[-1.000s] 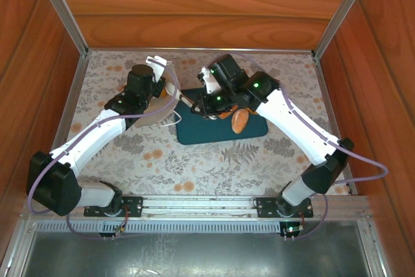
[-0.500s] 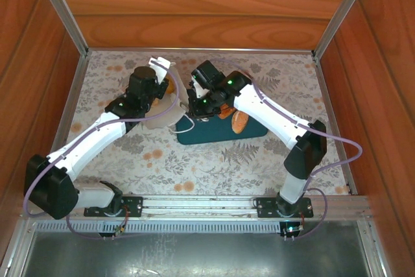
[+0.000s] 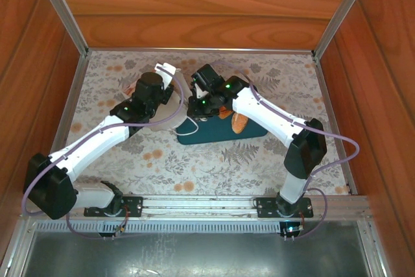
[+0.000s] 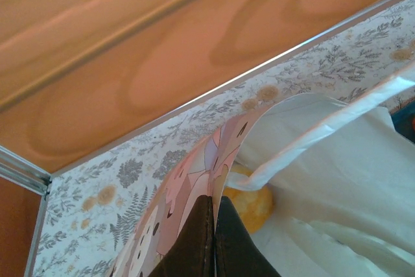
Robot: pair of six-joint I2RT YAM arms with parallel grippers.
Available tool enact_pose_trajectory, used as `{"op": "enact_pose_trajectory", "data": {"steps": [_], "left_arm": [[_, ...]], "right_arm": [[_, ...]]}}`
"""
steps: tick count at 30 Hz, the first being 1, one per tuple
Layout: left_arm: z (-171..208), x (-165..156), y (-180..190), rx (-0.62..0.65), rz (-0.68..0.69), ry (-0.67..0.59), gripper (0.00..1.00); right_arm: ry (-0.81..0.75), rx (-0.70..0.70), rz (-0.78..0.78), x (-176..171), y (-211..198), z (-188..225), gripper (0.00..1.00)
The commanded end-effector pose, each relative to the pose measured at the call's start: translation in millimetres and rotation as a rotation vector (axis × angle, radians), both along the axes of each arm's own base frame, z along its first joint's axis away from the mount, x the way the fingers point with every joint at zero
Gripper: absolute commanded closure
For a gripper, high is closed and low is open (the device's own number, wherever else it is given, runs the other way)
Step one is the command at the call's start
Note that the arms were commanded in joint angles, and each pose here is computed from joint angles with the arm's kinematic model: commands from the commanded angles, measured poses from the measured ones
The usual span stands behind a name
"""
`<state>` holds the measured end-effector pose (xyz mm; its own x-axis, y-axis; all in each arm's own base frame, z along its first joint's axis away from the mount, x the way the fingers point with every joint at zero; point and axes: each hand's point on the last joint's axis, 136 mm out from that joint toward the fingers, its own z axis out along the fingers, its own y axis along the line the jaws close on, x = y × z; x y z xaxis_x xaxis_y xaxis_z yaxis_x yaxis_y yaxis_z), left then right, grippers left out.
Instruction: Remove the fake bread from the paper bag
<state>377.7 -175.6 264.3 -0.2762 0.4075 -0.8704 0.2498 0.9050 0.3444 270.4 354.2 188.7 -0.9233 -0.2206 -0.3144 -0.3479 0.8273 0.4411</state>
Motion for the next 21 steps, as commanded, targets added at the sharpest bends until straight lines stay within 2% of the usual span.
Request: {"op": "enact_pose_trajectory", "data": {"steps": [1,8,21], "left_arm": [[3.4,3.7,0.8,-0.021,0.032,-0.010,1.00],[1.5,7.9,-4.8,-0.019,0.024,0.004,1.00],[2.2,8.1,-5.7,-0.004,0.011,0.003,1.00]], "right_arm": [[-0.026,0.098,0.011,5.1,13.8,17.0,0.67],[-0.032,0.127,0.008,8.8,20.5,21.0,0.61],[-0.003,0.158,0.087,-3.6,38.8,22.0,0.58]]}}
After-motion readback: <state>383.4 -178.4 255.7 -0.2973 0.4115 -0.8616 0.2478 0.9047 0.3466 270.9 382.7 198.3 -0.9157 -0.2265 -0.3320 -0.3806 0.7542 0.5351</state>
